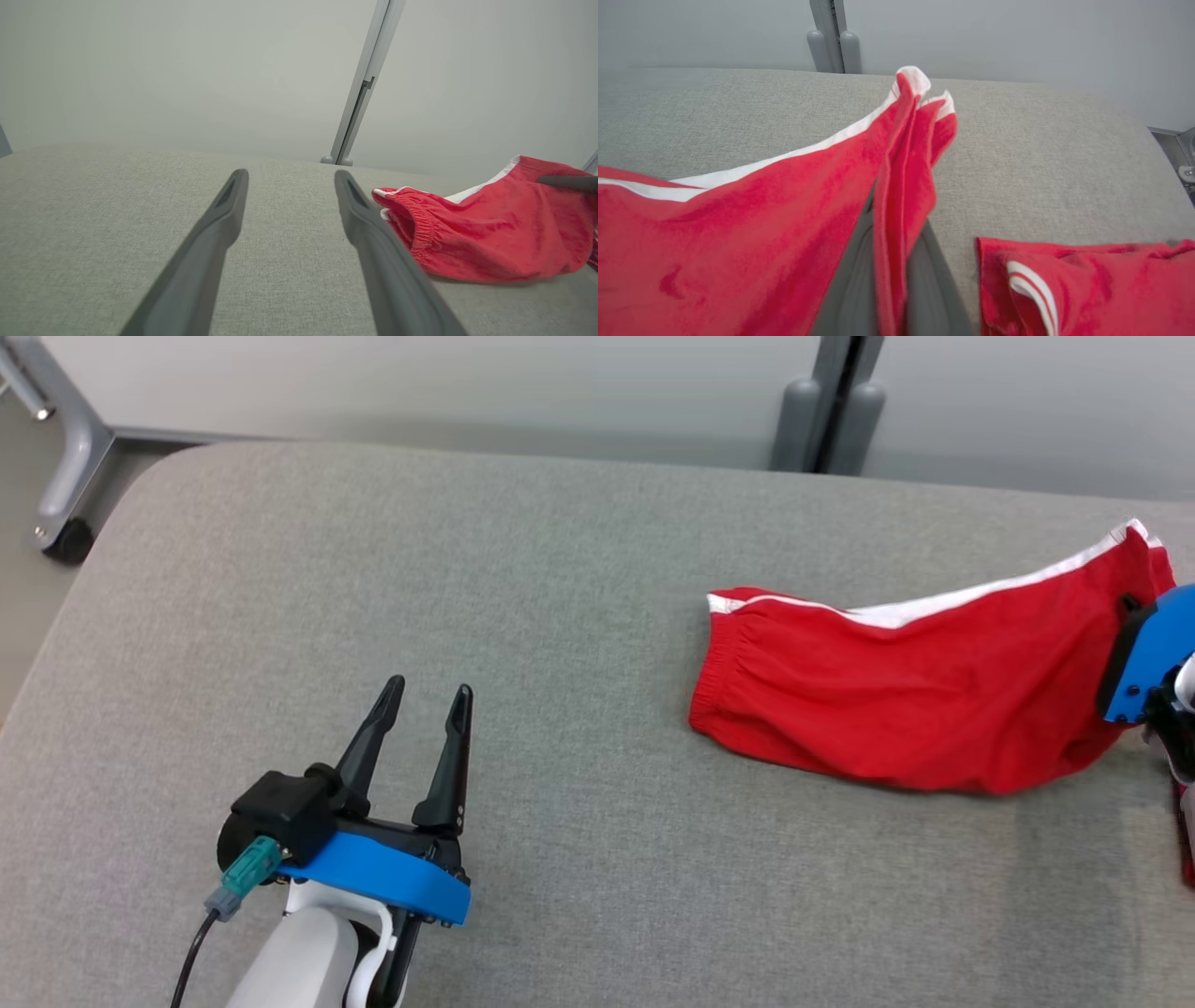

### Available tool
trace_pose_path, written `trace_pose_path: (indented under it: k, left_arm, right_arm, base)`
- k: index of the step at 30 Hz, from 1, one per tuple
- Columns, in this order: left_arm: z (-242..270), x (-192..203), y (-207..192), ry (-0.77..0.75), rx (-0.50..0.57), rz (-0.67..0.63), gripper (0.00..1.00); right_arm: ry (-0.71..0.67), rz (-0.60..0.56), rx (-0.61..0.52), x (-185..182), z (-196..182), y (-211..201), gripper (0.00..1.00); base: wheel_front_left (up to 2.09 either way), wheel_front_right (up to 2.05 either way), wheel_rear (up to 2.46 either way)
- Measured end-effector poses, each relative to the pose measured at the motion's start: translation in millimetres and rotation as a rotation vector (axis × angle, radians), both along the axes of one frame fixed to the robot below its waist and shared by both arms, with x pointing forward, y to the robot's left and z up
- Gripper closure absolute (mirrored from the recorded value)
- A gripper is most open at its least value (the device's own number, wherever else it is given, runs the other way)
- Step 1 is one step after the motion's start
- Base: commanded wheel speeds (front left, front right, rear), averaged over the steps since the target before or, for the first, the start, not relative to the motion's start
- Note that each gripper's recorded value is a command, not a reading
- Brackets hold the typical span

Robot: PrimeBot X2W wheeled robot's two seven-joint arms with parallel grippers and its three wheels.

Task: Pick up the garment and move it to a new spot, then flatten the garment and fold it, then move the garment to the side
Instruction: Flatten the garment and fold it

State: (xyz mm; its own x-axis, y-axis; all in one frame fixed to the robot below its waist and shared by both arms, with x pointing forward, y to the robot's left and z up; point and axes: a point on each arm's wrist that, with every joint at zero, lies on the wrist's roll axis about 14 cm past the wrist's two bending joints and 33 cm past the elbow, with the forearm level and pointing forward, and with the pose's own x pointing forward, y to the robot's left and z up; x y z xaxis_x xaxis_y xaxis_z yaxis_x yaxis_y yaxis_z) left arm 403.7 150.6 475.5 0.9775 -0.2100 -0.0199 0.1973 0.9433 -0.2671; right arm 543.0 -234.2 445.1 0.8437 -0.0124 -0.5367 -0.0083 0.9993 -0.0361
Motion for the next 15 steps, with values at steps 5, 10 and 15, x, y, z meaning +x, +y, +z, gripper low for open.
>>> trace_pose_path:
  k: [5, 10, 15]
  left_arm:
    - [6, -5, -9, -0.016, -0.002, -0.028, 0.00]
    - [9, -7, -10, -0.023, -0.006, -0.031, 0.00]
    - [6, -10, -9, -0.012, -0.011, -0.024, 0.00]
  right_arm:
    - [-0.034, 0.038, -0.013, -5, 21, 20, 1.00]
    - [-0.023, 0.182, -0.003, -8, 27, 90, 1.00]
    - [0.025, 0.332, 0.005, -17, 18, 156, 1.00]
  base:
    - [0.00, 0.00, 0.00]
    - [0.00, 0.00, 0.00]
    - [0.00, 0.00, 0.00]
